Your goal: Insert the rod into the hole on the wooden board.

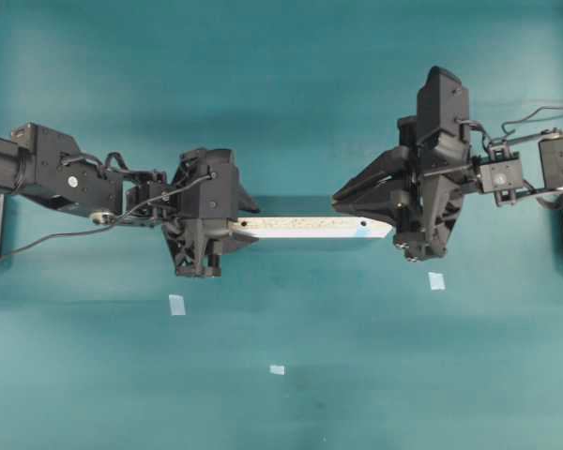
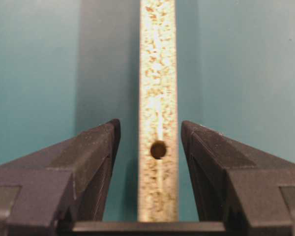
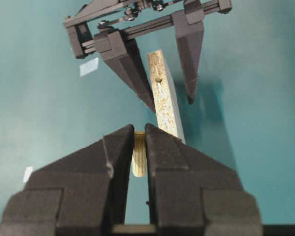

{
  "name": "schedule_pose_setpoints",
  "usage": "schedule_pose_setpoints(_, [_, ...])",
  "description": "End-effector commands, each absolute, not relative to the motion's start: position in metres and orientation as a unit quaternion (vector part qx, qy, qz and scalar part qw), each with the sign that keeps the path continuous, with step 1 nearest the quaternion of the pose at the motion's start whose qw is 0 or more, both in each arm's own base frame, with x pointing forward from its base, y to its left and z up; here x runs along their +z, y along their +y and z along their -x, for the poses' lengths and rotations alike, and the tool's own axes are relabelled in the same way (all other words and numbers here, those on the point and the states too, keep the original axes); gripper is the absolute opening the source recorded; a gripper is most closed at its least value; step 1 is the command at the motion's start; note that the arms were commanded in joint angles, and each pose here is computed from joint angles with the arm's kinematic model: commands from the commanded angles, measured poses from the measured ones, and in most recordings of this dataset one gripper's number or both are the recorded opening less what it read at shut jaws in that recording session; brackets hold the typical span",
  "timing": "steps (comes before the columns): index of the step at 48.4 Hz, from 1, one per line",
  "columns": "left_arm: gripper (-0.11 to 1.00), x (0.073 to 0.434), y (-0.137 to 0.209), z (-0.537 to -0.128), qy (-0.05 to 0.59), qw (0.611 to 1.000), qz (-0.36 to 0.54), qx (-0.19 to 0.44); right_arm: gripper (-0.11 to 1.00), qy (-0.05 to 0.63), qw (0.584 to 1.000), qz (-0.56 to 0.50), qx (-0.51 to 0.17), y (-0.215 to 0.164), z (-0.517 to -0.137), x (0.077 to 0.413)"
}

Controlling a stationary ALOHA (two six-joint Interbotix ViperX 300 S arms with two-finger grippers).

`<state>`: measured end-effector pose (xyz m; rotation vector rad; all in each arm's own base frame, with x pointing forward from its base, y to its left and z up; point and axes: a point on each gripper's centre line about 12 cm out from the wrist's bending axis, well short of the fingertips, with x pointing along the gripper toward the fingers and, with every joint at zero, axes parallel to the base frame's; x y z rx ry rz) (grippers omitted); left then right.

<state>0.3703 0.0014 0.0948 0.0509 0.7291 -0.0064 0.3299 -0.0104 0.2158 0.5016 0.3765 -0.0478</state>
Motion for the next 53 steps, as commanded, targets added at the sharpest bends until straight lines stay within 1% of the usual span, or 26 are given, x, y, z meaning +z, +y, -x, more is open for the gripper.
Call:
schedule_pose_setpoints(1, [0.61, 0.103, -0.005, -0.375, 0.344, 0.938, -0.028, -0.011, 0.1, 0.172, 0.953, -0.247, -0.021, -0.012, -0.331, 0.223])
schedule_pose_setpoints(23, [0.57, 0.1, -0.009, -0.373, 0.35, 0.937, -0.019, -0.012, 0.1, 0.169, 0.954, -0.248, -0.022, -0.013, -0.333, 0.225])
schedule_pose_setpoints(34, [0.57, 0.092, -0.008, -0.374, 0.363, 0.932, -0.017, -0.01, 0.1, 0.168, 0.954, -0.248, -0.022, -0.013, -0.333, 0.226])
schedule_pose_setpoints(38, [0.53, 0.091, -0.008, -0.375, 0.363, 0.932, -0.017, -0.011, 0.1, 0.169, 0.954, -0.248, -0.022, -0.013, -0.333, 0.225])
schedule_pose_setpoints(46, [0.38, 0.092, -0.008, -0.376, 0.361, 0.933, -0.017, -0.01, 0.1, 0.169, 0.953, -0.249, -0.022, -0.013, -0.332, 0.225])
schedule_pose_setpoints(48, [0.36, 0.092, -0.008, -0.376, 0.361, 0.933, -0.017, -0.01, 0.1, 0.17, 0.953, -0.249, -0.022, -0.013, -0.332, 0.224])
schedule_pose_setpoints(53, [0.36, 0.091, -0.006, -0.376, 0.362, 0.932, -0.017, -0.008, 0.1, 0.169, 0.953, -0.249, -0.022, -0.013, -0.332, 0.224])
